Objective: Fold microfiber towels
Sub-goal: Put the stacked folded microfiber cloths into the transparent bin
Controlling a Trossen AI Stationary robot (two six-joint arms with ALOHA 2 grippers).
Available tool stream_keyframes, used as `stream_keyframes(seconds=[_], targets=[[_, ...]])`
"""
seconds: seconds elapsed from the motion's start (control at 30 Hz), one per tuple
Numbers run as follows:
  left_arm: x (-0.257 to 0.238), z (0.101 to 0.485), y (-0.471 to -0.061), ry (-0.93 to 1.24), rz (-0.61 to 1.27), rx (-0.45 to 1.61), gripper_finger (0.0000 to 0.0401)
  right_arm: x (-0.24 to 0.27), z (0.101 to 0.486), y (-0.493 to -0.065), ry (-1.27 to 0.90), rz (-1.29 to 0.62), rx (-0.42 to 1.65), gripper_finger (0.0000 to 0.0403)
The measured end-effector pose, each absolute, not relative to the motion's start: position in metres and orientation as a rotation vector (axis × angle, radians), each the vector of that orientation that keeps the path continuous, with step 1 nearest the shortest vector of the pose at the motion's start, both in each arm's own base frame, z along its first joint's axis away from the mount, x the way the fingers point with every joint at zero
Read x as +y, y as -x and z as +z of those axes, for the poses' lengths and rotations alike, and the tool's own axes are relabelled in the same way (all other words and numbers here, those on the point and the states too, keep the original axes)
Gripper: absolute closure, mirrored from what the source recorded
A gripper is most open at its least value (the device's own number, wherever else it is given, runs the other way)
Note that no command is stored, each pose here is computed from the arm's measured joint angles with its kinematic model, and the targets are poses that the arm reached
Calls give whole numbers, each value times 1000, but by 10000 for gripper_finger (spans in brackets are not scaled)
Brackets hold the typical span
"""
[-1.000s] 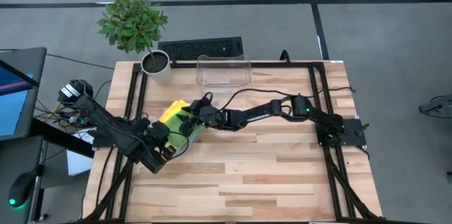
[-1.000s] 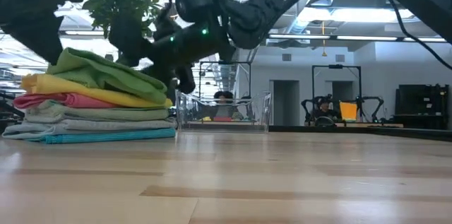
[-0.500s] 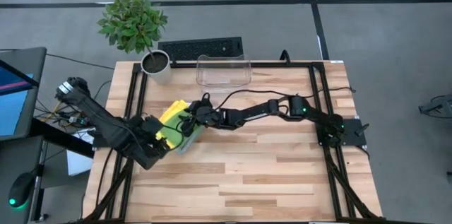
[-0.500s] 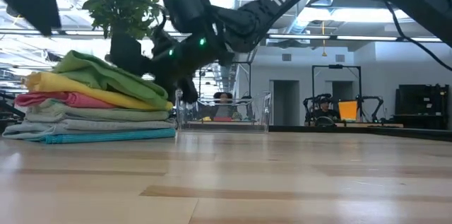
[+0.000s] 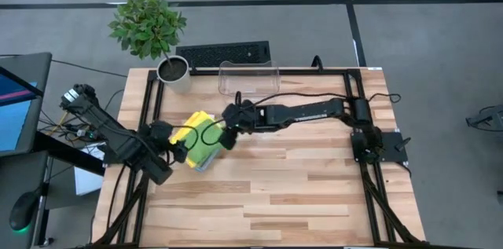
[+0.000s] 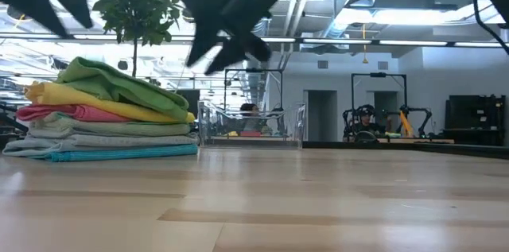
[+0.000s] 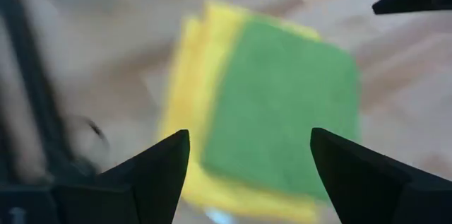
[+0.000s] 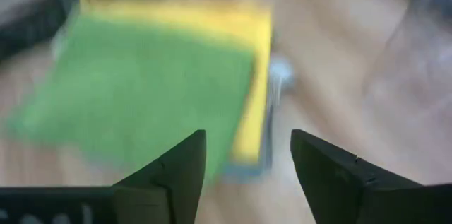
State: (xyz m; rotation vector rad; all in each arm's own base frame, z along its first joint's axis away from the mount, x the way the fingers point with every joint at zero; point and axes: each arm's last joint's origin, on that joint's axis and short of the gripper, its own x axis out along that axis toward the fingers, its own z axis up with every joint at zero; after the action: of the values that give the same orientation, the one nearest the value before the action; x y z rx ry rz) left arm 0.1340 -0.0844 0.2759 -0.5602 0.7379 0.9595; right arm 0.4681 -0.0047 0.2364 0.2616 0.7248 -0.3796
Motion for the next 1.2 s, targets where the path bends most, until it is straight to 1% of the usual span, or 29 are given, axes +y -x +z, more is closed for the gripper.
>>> stream_keyframes(seconds=[0.07, 0.13, 0.2, 0.27, 0.33, 0.4, 0.47, 0.53, 0.57, 0.63, 0.7, 0.73, 0.77, 0.83, 0.87, 0.93, 1.0, 1.07, 1.2], targets=[[-89, 275, -133, 702, 921, 735, 113, -9, 238, -461, -327, -312, 801, 159], [-95, 278, -129, 823, 871, 720, 112, -13, 246, -457, -405, -251, 815, 144], [-104, 278, -126, 915, 839, 720, 112, -15, 249, -457, -405, -256, 799, 130], [-113, 276, -124, 959, 831, 707, 112, -15, 242, -459, -374, -309, 796, 120], [-115, 273, -120, 921, 870, 662, 112, -15, 227, -474, -365, -314, 731, 112], [-109, 271, -115, 849, 950, 593, 112, -17, 215, -475, -368, -310, 761, 109], [-100, 273, -111, 783, 1017, 513, 112, -16, 216, -485, -390, -280, 683, 108], [-93, 272, -113, 784, 1020, 451, 112, -16, 214, -480, -400, -259, 748, 108], [-88, 270, -114, 761, 1022, 445, 113, -15, 213, -480, -403, -243, 757, 108], [-79, 266, -116, 713, 1055, 497, 117, -8, 213, -475, -391, -228, 806, 108], [-69, 254, -118, 675, 1147, 556, 124, 3, 222, -465, -362, -217, 861, 108], [-64, 248, -120, 662, 1185, 572, 127, 9, 228, -464, -347, -214, 852, 108], [-59, 245, -120, 657, 1218, 581, 131, 15, 236, -459, -329, -213, 857, 108], [-50, 239, -120, 650, 1275, 580, 140, 29, 241, -445, -259, -241, 931, 108], [-46, 236, -122, 640, 1288, 589, 146, 38, 243, -444, -232, -250, 926, 108], [-40, 230, -128, 638, 1304, 613, 161, 55, 246, -430, -163, -274, 992, 108], [-34, 222, -133, 623, 1296, 666, 180, 76, 253, -422, -120, -273, 990, 108], [-27, 215, -138, 614, 1291, 715, 202, 94, 258, -409, -79, -292, 1012, 111], [-7, 196, -137, 588, 1366, 768, 252, 135, 265, -390, -33, -290, 994, 117]])
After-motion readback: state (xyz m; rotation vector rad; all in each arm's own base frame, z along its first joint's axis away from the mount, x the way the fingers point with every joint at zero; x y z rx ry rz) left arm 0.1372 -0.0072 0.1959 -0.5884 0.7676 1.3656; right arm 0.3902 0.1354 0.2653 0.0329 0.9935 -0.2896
